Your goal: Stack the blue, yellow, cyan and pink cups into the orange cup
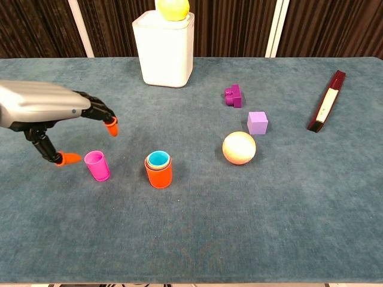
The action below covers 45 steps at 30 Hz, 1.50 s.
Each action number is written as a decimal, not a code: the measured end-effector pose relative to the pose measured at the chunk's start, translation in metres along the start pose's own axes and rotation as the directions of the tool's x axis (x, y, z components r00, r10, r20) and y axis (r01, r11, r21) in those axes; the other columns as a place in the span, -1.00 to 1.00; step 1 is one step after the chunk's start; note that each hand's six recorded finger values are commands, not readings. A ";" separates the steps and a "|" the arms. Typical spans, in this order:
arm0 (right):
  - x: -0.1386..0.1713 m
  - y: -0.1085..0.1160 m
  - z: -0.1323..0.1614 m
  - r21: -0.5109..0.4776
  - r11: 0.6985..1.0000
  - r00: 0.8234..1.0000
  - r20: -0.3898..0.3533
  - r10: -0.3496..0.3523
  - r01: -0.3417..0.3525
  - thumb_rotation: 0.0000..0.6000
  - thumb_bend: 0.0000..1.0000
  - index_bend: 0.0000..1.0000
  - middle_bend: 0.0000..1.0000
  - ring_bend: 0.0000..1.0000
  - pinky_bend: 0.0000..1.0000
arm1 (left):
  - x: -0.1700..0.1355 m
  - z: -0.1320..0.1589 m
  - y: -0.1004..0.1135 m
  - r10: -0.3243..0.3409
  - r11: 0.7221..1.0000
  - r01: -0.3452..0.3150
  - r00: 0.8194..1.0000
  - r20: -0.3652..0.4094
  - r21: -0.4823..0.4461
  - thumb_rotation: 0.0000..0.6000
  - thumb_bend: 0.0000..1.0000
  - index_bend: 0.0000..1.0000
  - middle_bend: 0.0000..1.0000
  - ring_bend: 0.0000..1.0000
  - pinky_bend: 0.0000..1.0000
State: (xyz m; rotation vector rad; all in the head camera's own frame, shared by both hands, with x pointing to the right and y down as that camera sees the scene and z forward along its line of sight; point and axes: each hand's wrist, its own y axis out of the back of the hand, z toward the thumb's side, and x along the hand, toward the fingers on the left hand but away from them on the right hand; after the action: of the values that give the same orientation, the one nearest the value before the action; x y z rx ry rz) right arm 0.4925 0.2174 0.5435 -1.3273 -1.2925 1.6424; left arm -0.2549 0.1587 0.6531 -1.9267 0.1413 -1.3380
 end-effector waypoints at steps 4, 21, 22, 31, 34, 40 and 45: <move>0.000 -0.001 0.000 0.001 1.000 1.000 0.001 0.002 -0.002 1.00 -0.15 -0.93 -1.00 -0.90 -1.00 | 0.003 -0.005 -0.008 -0.013 1.000 0.013 1.000 -0.010 -0.009 1.00 -0.33 -0.47 -0.80 -1.00 -1.00; -0.001 -0.001 -0.001 0.000 1.000 1.000 0.003 0.001 -0.001 1.00 -0.15 -0.93 -1.00 -0.90 -1.00 | 0.010 -0.005 -0.018 -0.016 1.000 0.016 1.000 -0.005 -0.025 1.00 -0.33 -0.24 -0.79 -1.00 -1.00; -0.001 -0.001 -0.001 0.000 1.000 1.000 0.003 0.000 0.000 1.00 -0.15 -0.93 -1.00 -0.90 -1.00 | 0.011 -0.006 -0.018 -0.015 1.000 0.015 1.000 -0.006 -0.025 1.00 -0.33 -0.24 -0.79 -1.00 -1.00; -0.001 -0.002 -0.002 0.002 1.000 1.000 0.007 0.002 -0.002 1.00 -0.15 -0.93 -1.00 -0.90 -1.00 | 0.013 -0.007 -0.020 -0.015 0.999 0.015 1.000 -0.011 -0.031 1.00 -0.33 -0.24 -0.79 -1.00 -1.00; -0.001 -0.003 -0.001 0.003 1.000 1.000 0.005 0.005 -0.005 1.00 -0.15 -0.93 -1.00 -0.90 -1.00 | 0.014 -0.007 -0.021 -0.014 0.999 0.014 1.000 -0.011 -0.030 1.00 -0.32 -0.24 -0.79 -1.00 -1.00; -0.001 -0.004 -0.001 0.005 1.000 1.000 0.006 0.009 -0.009 1.00 -0.15 -0.93 -1.00 -0.90 -1.00 | 0.015 -0.007 -0.021 -0.010 1.000 0.010 1.000 -0.011 -0.026 1.00 -0.32 -0.20 -0.78 -1.00 -1.00; -0.001 -0.005 -0.002 0.005 1.000 1.000 0.007 0.010 -0.010 1.00 -0.15 -0.93 -1.00 -0.90 -1.00 | 0.016 -0.007 -0.022 -0.010 1.000 0.009 1.000 -0.012 -0.022 1.00 -0.30 -0.14 -0.75 -1.00 -1.00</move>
State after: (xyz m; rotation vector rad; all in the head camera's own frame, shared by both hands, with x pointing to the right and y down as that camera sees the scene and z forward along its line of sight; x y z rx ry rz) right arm 0.4941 0.2181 0.5484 -1.3286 -1.2867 1.6576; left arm -0.2608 0.1625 0.6808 -1.9397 0.1533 -1.3600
